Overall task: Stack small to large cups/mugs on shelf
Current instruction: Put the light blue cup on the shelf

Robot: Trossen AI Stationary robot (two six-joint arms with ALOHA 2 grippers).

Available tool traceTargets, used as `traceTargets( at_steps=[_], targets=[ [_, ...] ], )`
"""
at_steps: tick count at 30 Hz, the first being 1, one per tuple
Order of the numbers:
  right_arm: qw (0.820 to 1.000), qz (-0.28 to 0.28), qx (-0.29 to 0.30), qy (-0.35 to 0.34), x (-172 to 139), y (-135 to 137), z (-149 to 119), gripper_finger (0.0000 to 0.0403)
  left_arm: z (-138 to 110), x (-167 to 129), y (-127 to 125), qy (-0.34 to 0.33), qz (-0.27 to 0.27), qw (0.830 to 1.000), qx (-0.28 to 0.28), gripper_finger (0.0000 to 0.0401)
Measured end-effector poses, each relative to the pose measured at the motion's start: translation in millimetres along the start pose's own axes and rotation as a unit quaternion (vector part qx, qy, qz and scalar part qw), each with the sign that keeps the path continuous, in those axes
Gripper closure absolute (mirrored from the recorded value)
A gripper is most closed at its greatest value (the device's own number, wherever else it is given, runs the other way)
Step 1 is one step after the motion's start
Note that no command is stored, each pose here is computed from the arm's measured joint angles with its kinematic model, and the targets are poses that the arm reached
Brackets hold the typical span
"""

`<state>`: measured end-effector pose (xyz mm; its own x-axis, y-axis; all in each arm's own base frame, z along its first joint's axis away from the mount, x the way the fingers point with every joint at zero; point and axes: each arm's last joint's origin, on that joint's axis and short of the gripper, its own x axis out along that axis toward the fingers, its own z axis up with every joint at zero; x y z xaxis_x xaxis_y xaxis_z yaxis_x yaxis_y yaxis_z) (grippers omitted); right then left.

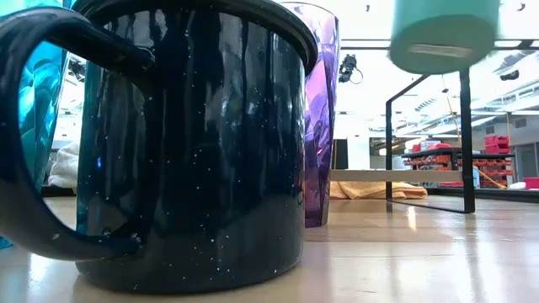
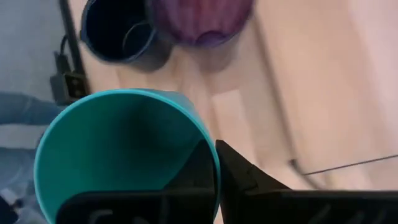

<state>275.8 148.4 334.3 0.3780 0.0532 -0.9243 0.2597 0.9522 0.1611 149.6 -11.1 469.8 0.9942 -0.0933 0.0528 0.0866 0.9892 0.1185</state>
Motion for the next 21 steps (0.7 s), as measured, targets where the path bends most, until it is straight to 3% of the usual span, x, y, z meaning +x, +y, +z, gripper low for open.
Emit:
traceTargets(
  at_steps=[8,21],
  targets=[
    [0.997,-0.063,-0.031,0.025,-23,-26,13,0.0400,0,-1,0,-0.001,0.000,1.000,0.000,0.0334],
    [0.988,-0.146,-0.041,-0.023,-24,-75,49,0.0401,2,-5,0,-0.009,0.001,1.000,0.000,0.0331]
  ],
)
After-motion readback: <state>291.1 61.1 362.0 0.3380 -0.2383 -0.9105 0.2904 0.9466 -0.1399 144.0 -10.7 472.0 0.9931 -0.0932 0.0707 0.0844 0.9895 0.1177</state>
